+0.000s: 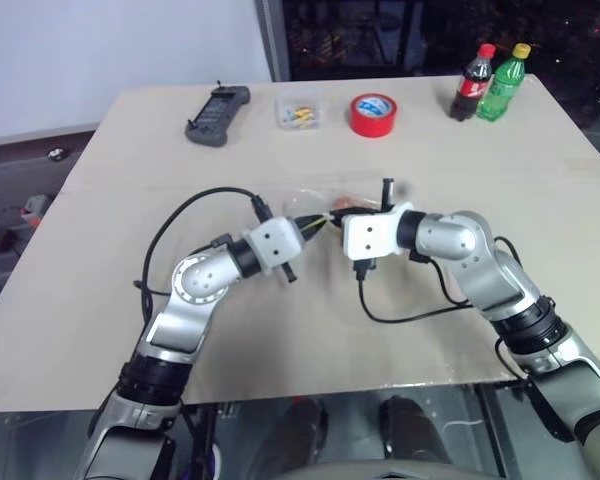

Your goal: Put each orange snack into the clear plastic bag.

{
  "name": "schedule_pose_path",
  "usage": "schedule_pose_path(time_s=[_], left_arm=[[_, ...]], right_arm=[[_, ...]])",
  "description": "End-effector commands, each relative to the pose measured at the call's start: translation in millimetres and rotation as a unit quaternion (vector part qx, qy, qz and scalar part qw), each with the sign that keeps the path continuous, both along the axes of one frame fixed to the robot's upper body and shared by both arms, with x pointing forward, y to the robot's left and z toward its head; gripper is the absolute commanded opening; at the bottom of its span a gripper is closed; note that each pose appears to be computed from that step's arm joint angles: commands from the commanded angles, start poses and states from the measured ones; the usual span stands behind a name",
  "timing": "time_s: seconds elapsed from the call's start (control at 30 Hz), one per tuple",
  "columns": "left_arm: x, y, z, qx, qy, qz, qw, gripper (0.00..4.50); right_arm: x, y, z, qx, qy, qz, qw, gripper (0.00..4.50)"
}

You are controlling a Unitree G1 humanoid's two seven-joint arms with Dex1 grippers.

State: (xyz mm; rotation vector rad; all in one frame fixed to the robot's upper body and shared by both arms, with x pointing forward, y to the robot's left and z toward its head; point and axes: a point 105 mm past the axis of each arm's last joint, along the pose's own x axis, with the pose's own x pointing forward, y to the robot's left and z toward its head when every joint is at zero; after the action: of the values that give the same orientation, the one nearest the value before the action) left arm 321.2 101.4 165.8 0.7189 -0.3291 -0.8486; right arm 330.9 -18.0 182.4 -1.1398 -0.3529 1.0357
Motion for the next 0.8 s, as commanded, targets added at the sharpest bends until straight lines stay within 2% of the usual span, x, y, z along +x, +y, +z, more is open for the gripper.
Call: schedule_pose_path(time_s=[0.03,0.2,0.4,0.57,0.7,0.8], left_arm=[[-5.1,-5.4,18.2,-0.006,-0.036,-0.011,0.999,0.00],[-1.9,0.7,20.8,-0.022,-0.038,0.006,0.999,0.00],[6.3,22.0,23.6,-0.036,-0.037,0.043,0.998,0.00],[9.2,31.4,25.4,-0.039,-0.041,0.052,0.997,0.00],[14.3,37.0,27.1,-0.050,-0.040,0.061,0.996,0.00],[22.4,39.4,31.7,-0.063,-0.042,0.067,0.995,0.00]], right_arm=[[-2.9,3.8,16.1,0.016,-0.019,0.012,1.000,0.05],[11.8,-20.9,9.5,0.011,-0.008,-0.047,0.999,0.05],[22.6,-84.8,-3.3,0.002,0.015,-0.155,0.988,0.05],[26.9,-141.7,-8.2,-0.015,0.016,-0.247,0.969,0.05],[31.2,-169.1,-2.7,-0.016,0.003,-0.292,0.956,0.05],[40.5,-175.3,13.5,0.003,-0.024,-0.310,0.951,0.05]])
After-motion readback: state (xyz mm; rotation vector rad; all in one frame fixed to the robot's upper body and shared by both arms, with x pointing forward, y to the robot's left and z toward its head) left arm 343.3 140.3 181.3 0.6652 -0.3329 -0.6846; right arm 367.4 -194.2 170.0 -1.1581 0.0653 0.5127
